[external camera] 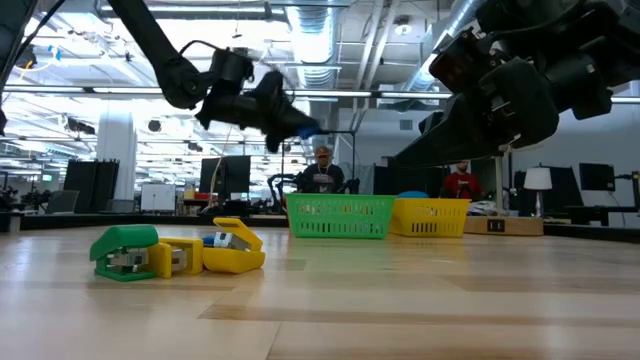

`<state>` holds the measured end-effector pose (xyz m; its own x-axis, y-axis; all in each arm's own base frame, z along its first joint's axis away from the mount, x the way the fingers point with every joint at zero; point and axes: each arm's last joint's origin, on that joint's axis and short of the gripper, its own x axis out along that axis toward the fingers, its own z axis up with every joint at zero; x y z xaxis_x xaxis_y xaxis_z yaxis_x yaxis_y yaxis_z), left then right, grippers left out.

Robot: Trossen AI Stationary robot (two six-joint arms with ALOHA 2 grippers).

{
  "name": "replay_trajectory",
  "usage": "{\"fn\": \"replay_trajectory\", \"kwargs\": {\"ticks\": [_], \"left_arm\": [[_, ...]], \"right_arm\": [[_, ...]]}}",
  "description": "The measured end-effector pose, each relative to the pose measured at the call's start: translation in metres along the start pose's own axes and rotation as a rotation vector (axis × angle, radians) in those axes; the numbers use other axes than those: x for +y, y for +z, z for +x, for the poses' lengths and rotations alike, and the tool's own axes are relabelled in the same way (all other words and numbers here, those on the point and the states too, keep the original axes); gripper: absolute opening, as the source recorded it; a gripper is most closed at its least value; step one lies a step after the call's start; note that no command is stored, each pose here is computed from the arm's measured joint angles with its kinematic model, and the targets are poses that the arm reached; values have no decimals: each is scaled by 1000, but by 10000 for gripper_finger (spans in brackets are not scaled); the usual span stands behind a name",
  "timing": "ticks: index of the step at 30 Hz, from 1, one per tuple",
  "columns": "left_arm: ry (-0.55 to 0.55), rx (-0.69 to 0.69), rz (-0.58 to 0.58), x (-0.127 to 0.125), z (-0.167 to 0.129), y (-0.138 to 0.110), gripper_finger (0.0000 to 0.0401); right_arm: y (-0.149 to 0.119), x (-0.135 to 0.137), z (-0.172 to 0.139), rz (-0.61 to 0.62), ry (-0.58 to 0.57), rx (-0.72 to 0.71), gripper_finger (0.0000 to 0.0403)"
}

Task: Pick and place Stapler, Stapler remover, tape
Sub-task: Put the blue stapler into the orange bin, then put the green stapler into the orange bin

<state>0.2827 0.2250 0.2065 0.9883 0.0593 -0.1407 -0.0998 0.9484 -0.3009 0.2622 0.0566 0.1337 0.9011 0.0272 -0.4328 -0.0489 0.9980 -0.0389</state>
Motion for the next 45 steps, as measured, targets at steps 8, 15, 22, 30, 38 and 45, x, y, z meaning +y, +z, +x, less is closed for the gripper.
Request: {"fn": "replay_trajectory", "kwargs": {"ticks": [8, 15, 22, 30, 38, 45], "left_arm": [[1, 55, 71, 1, 0, -6, 85], [46, 86, 246, -18, 25, -25, 109], [33, 122, 230, -11, 40, -44, 111], [36, 159, 204, -9, 40, -48, 113], [39, 168, 194, -9, 40, -49, 184], [60, 179, 180, -12, 36, -44, 235]], "right_arm": [[0, 0, 0, -1, 1, 0, 101], [0, 0, 0, 0, 1, 0, 101], [0, 0, 0, 0, 1, 0, 101], [-1, 0, 0, 24, 0, 6, 101], [-2, 0, 0, 39, 0, 18, 101], [-2, 1, 0, 54, 14, 17, 101]]}}
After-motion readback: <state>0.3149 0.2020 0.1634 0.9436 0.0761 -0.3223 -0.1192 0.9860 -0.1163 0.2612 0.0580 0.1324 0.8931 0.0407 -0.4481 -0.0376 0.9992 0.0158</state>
